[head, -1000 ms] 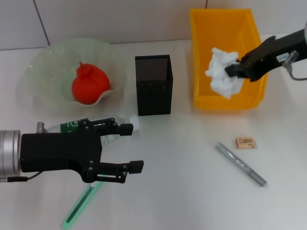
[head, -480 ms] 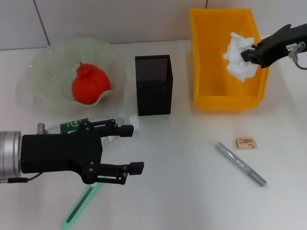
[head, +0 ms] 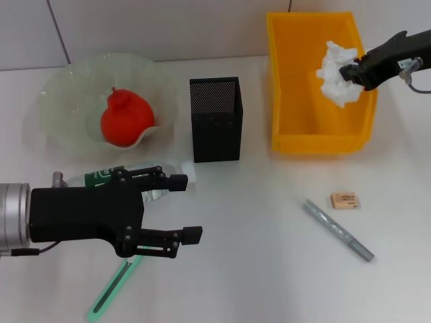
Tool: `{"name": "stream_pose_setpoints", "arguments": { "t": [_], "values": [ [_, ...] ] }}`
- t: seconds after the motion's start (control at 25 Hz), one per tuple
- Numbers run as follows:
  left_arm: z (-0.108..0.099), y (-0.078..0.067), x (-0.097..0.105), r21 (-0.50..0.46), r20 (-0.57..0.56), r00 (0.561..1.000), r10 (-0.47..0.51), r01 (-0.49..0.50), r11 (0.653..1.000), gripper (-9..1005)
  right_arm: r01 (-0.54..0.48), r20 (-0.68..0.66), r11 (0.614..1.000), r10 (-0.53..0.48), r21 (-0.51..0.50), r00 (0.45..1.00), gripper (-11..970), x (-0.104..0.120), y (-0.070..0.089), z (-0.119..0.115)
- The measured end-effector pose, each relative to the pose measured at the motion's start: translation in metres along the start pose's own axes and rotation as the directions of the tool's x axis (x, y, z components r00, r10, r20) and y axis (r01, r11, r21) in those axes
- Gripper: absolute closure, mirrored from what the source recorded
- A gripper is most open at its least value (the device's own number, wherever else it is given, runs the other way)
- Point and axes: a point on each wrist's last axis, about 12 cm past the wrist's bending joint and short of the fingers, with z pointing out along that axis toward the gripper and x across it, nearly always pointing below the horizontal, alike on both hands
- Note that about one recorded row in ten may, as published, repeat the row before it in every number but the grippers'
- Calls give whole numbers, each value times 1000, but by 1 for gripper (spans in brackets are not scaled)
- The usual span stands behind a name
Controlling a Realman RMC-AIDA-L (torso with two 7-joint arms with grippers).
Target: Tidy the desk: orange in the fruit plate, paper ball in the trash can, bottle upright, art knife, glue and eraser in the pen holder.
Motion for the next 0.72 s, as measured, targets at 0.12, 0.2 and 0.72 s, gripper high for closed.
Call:
{"name": "stream_pose_setpoints", "arguments": {
  "t": [0.12,0.2,0.72],
  "values": [
    [0,0,1,-1,0,1000,-2,2,1000,191,-1,-1,1000,1,-7,1000,841,-1,0,4],
    [-1,-1,1,-2,1,1000,-2,2,1000,192,6,-2,1000,-6,-9,1000,837,-2,0,7],
    [0,-1,5,0,4,1000,-15,15,1000,196,37,-2,999,-37,-7,999,810,0,0,17]
  ]
}}
